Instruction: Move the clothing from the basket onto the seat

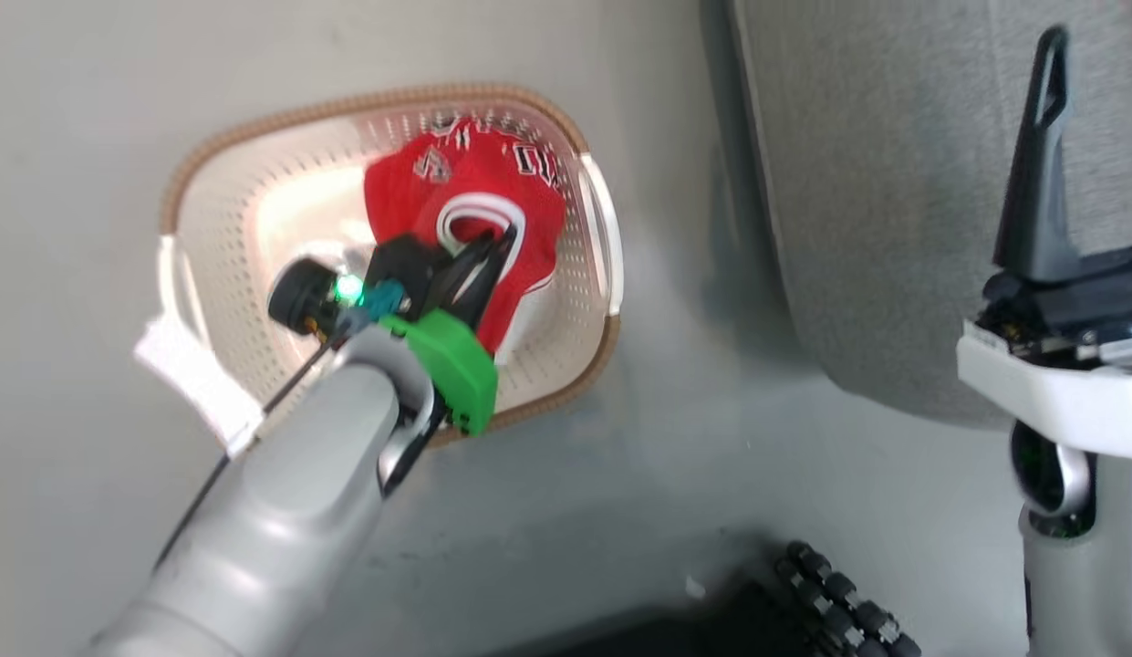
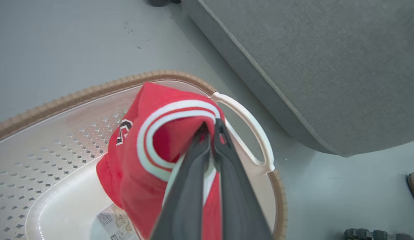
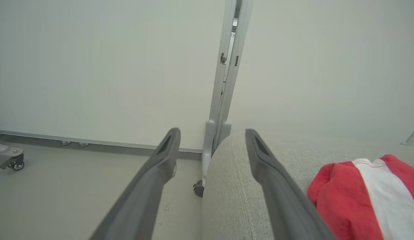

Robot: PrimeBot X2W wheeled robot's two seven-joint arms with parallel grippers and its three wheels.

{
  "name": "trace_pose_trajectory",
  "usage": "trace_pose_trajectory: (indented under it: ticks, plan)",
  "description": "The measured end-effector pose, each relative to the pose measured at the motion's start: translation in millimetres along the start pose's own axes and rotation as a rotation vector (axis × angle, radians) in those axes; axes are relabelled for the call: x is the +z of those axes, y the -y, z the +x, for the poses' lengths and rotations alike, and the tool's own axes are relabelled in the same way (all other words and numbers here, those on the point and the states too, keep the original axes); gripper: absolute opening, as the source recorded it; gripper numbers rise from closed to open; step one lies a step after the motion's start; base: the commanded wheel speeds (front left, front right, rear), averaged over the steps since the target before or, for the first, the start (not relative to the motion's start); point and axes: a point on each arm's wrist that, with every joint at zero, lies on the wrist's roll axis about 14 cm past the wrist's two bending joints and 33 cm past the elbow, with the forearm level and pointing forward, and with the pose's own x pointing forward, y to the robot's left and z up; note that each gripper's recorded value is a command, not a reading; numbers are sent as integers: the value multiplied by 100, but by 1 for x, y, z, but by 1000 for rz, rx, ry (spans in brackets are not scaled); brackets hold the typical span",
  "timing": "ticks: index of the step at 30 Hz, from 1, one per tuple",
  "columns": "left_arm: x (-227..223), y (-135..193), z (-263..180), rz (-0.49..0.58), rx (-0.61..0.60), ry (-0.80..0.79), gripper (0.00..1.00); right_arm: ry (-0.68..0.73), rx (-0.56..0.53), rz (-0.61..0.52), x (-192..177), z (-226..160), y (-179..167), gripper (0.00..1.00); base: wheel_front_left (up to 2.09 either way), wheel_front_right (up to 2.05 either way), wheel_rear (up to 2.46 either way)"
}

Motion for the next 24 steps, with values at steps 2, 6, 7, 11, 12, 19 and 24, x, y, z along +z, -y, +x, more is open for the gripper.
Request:
trace_pose_trajectory:
  ticks: [2, 6, 7, 11, 12, 19, 24]
  plan:
    - [14, 6, -14, -2, 24, 43, 0, 7, -13, 21, 11, -8, 2, 100, 0, 0, 0]
    - [47, 20, -44, -7, 77, 149, 0, 10, -16, 65, 30, -28, -1, 100, 0, 0, 0]
    - [53, 23, -51, -2, 90, 169, 0, 12, -13, 77, 34, -32, -3, 100, 0, 0, 0]
    - [83, 39, -86, 27, 143, 276, 0, 14, 6, 122, 51, -55, -14, 100, 0, 0, 0]
    - [89, 44, -93, 31, 148, 299, 0, 15, 7, 129, 55, -60, -15, 100, 0, 0, 0]
    - [126, 84, -148, 105, 187, 456, 0, 18, 49, 178, 76, -105, -32, 100, 0, 0, 0]
    - [156, 110, -182, 168, 197, 582, 0, 67, 72, 193, 98, -126, -39, 100, 0, 0, 0]
